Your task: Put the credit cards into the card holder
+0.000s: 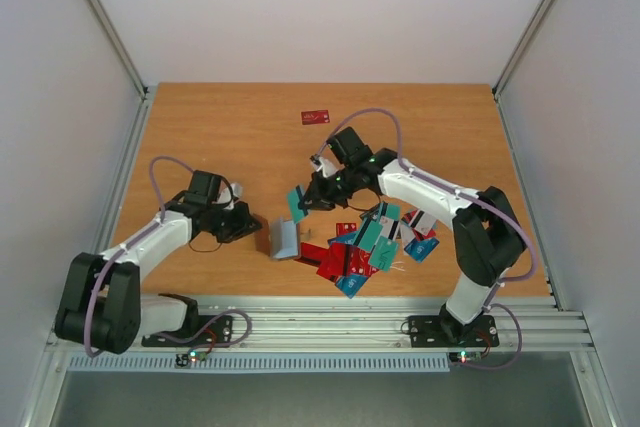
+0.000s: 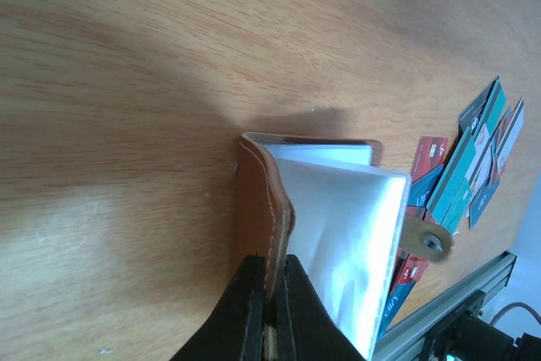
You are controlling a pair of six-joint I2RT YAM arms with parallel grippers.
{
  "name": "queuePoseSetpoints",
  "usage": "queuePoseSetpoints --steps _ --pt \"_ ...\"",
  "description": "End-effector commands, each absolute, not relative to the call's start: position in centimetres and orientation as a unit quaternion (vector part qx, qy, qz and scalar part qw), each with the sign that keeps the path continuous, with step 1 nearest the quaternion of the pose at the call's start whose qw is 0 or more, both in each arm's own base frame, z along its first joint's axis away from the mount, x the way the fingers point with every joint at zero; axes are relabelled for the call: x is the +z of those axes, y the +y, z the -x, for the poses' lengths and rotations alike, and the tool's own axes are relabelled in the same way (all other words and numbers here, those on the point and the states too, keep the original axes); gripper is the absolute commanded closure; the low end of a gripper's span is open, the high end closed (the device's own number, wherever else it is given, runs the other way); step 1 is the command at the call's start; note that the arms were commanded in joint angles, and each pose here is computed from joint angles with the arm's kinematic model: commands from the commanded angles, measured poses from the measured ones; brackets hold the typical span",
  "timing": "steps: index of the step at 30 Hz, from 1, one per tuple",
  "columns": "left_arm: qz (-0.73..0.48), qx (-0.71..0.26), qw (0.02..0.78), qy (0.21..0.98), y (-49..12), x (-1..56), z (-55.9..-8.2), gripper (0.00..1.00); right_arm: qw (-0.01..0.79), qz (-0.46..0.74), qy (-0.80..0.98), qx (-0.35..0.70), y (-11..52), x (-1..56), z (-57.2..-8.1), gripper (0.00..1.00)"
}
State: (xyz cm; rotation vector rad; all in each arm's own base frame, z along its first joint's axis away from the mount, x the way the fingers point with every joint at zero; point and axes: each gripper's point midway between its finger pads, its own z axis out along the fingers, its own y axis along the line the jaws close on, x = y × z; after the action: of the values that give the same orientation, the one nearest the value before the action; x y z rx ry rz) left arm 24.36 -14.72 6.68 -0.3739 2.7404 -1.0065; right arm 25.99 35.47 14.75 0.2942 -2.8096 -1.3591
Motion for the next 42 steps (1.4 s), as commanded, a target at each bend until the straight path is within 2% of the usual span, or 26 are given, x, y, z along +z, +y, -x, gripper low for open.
queuePoseSetpoints --steps 1,6,20,33,39,42 --pt "0.115 -0.377 0.11 0.912 -16.0 7.5 -25.8 1.0 0.013 -0.123 -0.923 -0.365 32.7 12.4 -24.4 0.99" --pt "0.124 -0.391 0.103 0.906 -16.5 7.5 -26.2 1.0 0.014 -0.115 -0.932 -0.344 32.1 11.0 -24.3 0.99" --pt "0.124 -0.397 0.097 0.904 -16.7 6.8 -26.4 1.0 0.042 -0.13 -0.931 -0.339 35.2 8.1 -23.5 0.99" --pt "0.128 -0.448 0.077 0.882 -18.7 5.7 -28.9 1.0 0.049 -0.153 -0.912 -0.377 37.6 8.8 -23.4 0.99" --pt "0.115 -0.432 0.06 0.892 -18.6 5.1 -28.6 1.0 0.06 -0.147 -0.92 -0.359 37.8 6.4 -23.9 0.99" --pt "0.108 -0.42 0.057 0.899 -18.3 5.5 -28.3 0.96 0.063 -0.146 -0.925 -0.345 37.6 5.4 -24.1 0.99"
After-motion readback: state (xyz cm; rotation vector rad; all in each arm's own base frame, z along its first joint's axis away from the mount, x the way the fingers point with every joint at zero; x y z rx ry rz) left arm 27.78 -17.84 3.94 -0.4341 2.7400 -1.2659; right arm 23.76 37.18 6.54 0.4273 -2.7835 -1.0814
